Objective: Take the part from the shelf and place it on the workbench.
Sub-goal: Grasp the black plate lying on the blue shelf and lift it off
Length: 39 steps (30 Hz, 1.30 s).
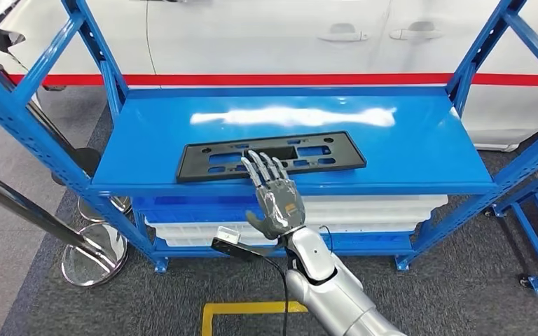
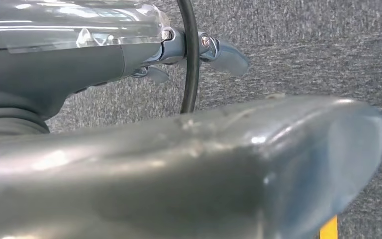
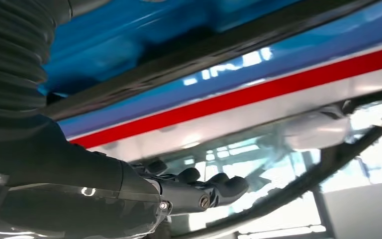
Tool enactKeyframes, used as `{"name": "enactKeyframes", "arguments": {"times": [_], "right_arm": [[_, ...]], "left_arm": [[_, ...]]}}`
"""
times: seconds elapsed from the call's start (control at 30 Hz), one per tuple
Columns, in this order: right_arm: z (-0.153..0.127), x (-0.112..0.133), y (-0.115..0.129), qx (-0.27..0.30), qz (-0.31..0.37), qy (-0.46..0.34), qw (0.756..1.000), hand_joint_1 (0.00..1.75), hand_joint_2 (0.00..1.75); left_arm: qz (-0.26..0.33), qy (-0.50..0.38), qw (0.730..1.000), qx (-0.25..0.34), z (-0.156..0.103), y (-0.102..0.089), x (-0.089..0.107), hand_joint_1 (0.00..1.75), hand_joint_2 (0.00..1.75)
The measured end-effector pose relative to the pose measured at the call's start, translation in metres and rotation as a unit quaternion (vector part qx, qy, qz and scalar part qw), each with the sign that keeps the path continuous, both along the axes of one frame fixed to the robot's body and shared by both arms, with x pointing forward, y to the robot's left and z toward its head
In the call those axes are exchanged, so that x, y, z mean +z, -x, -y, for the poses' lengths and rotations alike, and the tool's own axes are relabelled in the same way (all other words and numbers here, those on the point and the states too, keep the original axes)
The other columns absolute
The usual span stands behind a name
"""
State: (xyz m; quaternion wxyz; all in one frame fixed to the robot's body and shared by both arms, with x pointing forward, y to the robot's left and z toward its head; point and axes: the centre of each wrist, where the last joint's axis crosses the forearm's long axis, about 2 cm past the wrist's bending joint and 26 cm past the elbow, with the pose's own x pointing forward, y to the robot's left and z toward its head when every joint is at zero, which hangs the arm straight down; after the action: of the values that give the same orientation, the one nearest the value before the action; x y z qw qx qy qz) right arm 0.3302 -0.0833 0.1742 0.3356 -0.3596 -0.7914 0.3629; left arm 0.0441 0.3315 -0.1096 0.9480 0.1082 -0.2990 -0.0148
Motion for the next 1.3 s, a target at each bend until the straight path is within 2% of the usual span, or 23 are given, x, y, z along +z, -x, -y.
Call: {"name": "enactKeyframes", "arguments": {"times": [0.17,0.3,0.7,0.93,1.3], "right_arm": [[0.017,-0.007,-0.012,-0.048,-0.014,0.007,0.999,0.0,1.75],[0.026,-0.017,-0.015,-0.065,-0.031,0.019,0.997,0.0,1.75],[0.031,-0.024,-0.018,-0.069,-0.044,0.028,0.996,0.0,1.75],[0.034,-0.028,-0.018,-0.065,-0.054,0.026,0.996,0.0,1.75],[0.024,-0.03,-0.014,-0.051,-0.064,0.013,0.997,0.0,1.75]], "left_arm": [[-0.001,-0.006,1.0,-0.003,-0.005,-0.003,0.001,0.0,0.0],[-0.002,-0.008,1.0,-0.006,-0.007,-0.004,0.001,0.0,0.0],[0.005,-0.013,1.0,-0.009,-0.011,-0.015,0.003,0.0,0.0],[0.003,-0.014,1.0,-0.011,-0.011,-0.017,0.003,0.0,0.0],[-0.002,-0.014,1.0,-0.016,-0.01,-0.014,0.003,0.0,0.0]]}}
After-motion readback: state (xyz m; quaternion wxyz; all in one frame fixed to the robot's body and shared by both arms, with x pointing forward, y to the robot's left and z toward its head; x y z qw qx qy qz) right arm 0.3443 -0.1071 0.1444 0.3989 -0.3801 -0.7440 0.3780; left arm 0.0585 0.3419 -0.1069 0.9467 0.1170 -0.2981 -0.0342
